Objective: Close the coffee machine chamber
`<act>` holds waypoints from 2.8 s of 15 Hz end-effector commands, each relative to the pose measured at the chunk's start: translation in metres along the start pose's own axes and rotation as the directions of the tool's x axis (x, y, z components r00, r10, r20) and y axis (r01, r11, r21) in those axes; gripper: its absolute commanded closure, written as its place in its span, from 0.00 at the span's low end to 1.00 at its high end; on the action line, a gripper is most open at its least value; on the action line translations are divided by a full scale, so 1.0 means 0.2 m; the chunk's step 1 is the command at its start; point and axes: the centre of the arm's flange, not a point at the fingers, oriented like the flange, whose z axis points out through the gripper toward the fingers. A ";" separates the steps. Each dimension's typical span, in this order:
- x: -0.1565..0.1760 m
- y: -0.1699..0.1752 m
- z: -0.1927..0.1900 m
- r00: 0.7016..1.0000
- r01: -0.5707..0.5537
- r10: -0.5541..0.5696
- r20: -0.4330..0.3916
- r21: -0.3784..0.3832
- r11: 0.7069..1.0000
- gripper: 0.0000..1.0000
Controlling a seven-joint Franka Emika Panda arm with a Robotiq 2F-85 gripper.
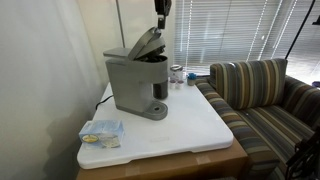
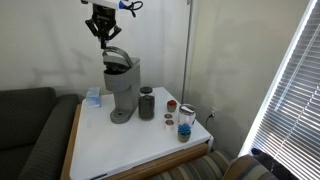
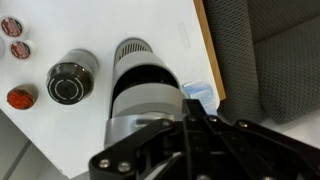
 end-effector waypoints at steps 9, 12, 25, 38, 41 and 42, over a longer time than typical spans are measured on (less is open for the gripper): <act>-0.08 -0.07 -0.13 0.989 0.046 -0.042 0.141 -0.026 0.999 1.00; 0.00 -0.07 -0.21 0.999 0.037 -0.033 0.040 -0.080 0.996 1.00; 0.20 -0.04 -0.10 0.992 -0.109 0.112 0.049 -0.074 0.991 1.00; 0.18 0.06 -0.11 0.981 -0.181 0.172 -0.094 -0.105 0.978 1.00; 0.19 0.10 -0.10 0.973 -0.208 0.195 -0.120 -0.102 0.973 1.00; 0.19 0.10 -0.10 0.973 -0.210 0.198 -0.121 -0.103 0.972 1.00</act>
